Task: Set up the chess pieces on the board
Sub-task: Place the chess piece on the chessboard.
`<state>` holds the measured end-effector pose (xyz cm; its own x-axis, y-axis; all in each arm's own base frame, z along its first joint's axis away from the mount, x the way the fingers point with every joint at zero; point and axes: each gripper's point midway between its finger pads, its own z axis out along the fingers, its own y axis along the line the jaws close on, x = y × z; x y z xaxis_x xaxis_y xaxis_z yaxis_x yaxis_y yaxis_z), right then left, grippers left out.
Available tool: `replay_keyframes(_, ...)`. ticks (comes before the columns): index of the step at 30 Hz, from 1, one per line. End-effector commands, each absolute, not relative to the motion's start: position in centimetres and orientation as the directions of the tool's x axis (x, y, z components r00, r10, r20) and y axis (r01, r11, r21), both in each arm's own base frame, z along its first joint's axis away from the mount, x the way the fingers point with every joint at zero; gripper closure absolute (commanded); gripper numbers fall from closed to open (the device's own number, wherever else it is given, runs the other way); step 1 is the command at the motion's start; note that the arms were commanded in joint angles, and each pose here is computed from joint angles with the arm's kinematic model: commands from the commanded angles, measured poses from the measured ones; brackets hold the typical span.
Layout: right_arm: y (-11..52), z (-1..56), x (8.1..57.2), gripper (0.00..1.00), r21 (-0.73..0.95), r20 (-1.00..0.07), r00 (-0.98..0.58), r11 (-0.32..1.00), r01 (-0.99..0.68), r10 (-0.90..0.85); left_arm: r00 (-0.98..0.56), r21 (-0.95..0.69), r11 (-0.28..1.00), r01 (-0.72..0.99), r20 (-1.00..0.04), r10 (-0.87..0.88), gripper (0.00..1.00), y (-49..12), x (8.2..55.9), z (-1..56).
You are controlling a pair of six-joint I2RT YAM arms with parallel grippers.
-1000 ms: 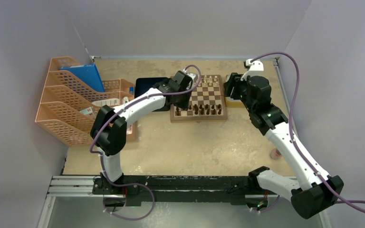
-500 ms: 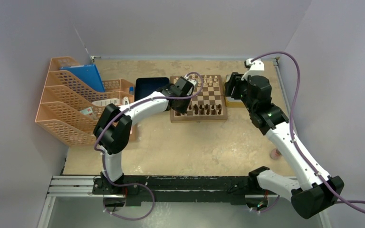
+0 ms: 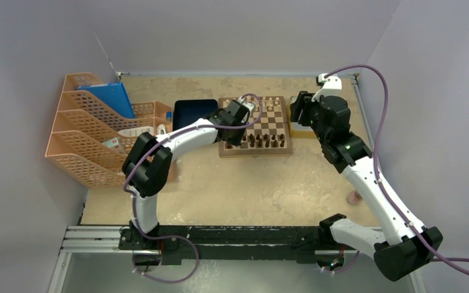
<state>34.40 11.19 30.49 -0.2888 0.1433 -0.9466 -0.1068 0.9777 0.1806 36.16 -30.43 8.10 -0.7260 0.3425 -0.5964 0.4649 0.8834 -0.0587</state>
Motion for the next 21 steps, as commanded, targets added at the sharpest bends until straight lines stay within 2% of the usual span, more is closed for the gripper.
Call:
replay_keyframes(1,10.42,33.93,34.83,0.4,0.184,-0.966,-0.198,0.979,-0.086,0.164,-0.692,-0.046,0.871,0.488,-0.629,0.355,1.0,-31.0,36.92,8.29)
replay_keyframes(13,10.45,34.16,35.32,0.4,0.159,-0.97,-0.2,0.983,-0.088,0.139,-0.696,-0.045,0.868,0.495,-0.619,0.364,0.95,-31.01,36.79,7.78)
replay_keyframes(21,10.4,33.93,35.17,0.4,0.158,-0.967,-0.213,0.983,-0.089,0.136,-0.707,-0.08,0.861,0.502,-0.611,0.356,0.88,-31.62,36.16,8.17)
